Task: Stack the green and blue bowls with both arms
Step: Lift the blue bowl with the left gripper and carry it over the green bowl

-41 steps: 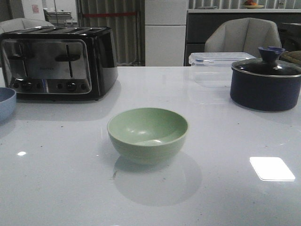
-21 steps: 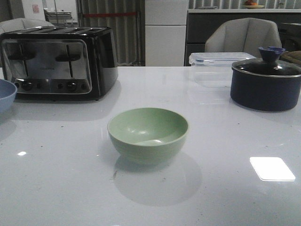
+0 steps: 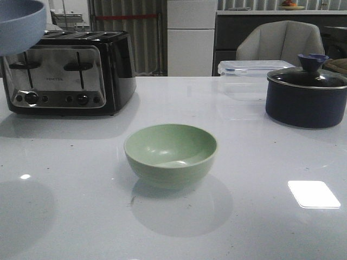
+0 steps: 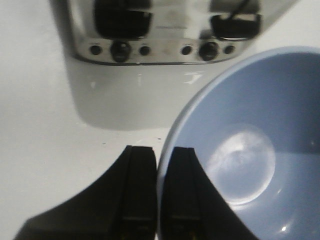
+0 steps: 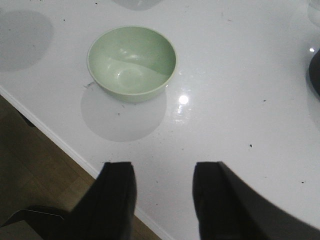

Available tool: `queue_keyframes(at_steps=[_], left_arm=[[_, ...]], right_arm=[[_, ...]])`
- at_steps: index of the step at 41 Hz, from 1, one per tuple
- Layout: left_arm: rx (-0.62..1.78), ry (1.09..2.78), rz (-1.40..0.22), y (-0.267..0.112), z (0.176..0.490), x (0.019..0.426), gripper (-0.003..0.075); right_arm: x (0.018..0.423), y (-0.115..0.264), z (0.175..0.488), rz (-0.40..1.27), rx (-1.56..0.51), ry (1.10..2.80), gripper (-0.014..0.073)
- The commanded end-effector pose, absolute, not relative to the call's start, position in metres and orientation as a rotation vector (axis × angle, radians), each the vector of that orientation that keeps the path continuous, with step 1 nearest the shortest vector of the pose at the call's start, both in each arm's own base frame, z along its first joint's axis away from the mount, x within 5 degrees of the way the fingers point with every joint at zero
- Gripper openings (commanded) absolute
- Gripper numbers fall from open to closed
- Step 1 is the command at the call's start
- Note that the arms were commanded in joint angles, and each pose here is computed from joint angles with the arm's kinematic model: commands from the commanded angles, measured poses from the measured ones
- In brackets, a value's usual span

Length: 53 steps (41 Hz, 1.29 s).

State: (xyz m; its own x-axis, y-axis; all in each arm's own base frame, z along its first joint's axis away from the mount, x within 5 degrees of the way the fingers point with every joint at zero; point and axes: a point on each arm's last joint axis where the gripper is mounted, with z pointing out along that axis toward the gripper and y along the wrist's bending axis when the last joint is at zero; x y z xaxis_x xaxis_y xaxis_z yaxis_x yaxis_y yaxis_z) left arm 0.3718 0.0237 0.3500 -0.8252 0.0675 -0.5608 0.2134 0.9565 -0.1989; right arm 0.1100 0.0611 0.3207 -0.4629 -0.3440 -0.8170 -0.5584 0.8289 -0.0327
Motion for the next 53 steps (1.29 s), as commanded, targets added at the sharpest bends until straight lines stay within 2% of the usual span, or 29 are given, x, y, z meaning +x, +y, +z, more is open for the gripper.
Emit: queue_keyframes(at_steps=[1, 14, 28, 42, 53], left_arm=[[0.299, 2.417, -0.404, -0.006, 0.385, 0.358, 0.0098], [0.612, 2.367, -0.510, -0.104, 0.379, 0.351, 0.0098], [0.852, 2.414, -0.607, -0.186, 0.341, 0.356, 0.0099], [0.994, 2.474, -0.556, -0.220, 0.303, 0.358, 0.0099], [0.972, 2.473, -0.538, -0.226, 0.285, 0.369, 0.0098]], right_arm=[[0.114, 0.062, 0.335, 0.302, -0.625, 2.004, 0.0400], [0.114, 0.062, 0.335, 0.302, -0.625, 2.004, 0.0400], [0.114, 0.062, 0.335, 0.302, -0.625, 2.004, 0.0400], [0.114, 0.062, 0.335, 0.302, -0.625, 2.004, 0.0400], [0.114, 0.062, 0.335, 0.302, -0.625, 2.004, 0.0400]])
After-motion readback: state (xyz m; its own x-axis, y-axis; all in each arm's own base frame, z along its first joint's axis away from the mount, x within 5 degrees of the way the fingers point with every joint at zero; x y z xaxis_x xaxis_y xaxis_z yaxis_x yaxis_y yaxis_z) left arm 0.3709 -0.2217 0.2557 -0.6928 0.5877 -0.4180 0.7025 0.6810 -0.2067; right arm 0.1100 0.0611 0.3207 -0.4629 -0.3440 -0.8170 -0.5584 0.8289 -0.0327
